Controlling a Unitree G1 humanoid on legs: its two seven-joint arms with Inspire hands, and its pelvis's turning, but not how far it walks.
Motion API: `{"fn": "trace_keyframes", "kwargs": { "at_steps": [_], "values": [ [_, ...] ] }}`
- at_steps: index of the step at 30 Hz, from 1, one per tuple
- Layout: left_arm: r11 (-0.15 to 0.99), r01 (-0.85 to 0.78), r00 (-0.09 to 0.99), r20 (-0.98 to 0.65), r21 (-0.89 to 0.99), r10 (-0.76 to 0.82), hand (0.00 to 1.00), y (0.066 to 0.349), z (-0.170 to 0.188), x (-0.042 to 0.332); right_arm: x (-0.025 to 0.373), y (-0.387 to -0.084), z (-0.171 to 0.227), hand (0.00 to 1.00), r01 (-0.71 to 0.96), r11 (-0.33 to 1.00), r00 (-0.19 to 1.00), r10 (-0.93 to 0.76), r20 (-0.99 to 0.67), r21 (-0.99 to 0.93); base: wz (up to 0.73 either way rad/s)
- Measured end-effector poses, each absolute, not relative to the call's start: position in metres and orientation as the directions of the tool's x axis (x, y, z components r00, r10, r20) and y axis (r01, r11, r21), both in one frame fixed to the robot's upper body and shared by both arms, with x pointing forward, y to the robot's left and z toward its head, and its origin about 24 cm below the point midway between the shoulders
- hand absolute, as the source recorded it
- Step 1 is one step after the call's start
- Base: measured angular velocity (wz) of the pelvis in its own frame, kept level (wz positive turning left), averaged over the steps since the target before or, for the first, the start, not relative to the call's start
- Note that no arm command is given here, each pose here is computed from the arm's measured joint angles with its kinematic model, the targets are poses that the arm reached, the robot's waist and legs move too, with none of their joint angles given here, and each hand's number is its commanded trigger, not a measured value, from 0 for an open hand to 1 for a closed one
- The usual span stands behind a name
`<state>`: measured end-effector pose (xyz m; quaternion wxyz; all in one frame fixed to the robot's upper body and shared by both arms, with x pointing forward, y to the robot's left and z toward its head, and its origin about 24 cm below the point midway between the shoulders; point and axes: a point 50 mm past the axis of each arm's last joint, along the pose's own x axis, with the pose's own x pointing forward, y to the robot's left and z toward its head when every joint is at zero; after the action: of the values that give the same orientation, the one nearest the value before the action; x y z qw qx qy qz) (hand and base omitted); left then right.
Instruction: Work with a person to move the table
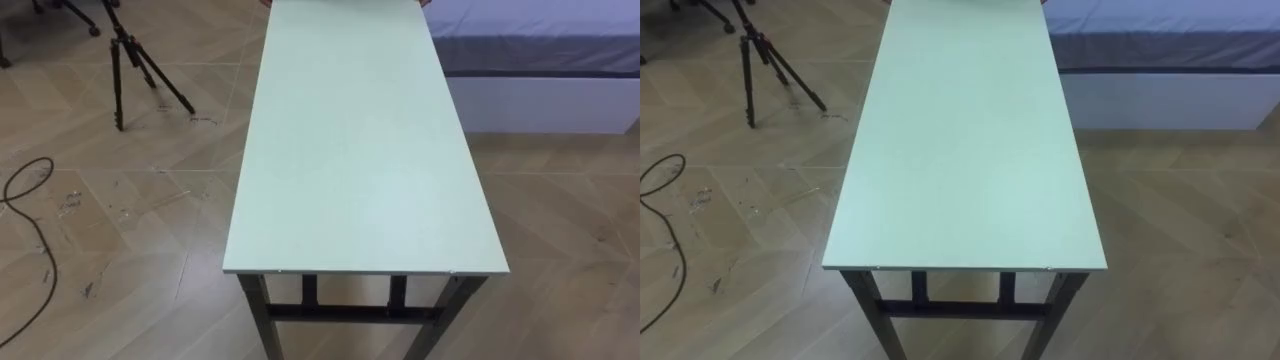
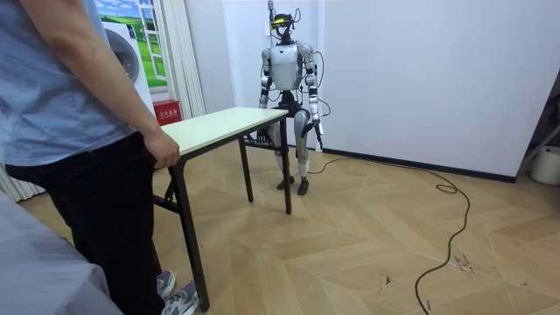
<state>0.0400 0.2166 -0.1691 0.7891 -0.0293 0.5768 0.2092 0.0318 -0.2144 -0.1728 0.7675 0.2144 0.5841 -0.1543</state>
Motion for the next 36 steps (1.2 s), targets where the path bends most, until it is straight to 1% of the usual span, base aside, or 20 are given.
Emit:
{"fn": "trace_keyframes", "kwargs": {
  "at_steps": [13, 22, 31, 33, 36],
  "values": [
    [0.913, -0.363, 0.254, -0.922, 0.189, 0.292, 0.0, 0.216, -0.169, 0.041, 0.032, -0.213, -0.173, 0.0, 0.482, 0.858, 0.28, 0.042, -0.959, 0.179, 0.0],
    [0.924, -0.373, 0.268, -0.944, 0.084, 0.194, 0.0, 0.213, -0.17, 0.037, 0.031, -0.212, -0.172, 0.0, 0.476, 0.852, 0.293, 0.079, -0.953, 0.217, 0.0],
    [0.873, -0.487, 0.279, -0.951, -0.023, 0.131, 0.0, 0.209, -0.171, 0.034, 0.035, -0.214, -0.171, 0.0, 0.467, 0.847, 0.327, 0.101, -0.94, 0.253, 0.0],
    [0.875, -0.482, 0.29, -0.95, -0.04, 0.116, 0.0, 0.208, -0.171, 0.035, 0.038, -0.214, -0.17, 0.0, 0.458, 0.85, 0.344, 0.102, -0.933, 0.261, 0.0],
    [0.872, -0.483, 0.321, -0.942, -0.076, 0.095, 0.0, 0.207, -0.17, 0.042, 0.048, -0.216, -0.166, 0.0, 0.424, 0.854, 0.4, 0.123, -0.908, 0.303, 0.0]
  ]
}}
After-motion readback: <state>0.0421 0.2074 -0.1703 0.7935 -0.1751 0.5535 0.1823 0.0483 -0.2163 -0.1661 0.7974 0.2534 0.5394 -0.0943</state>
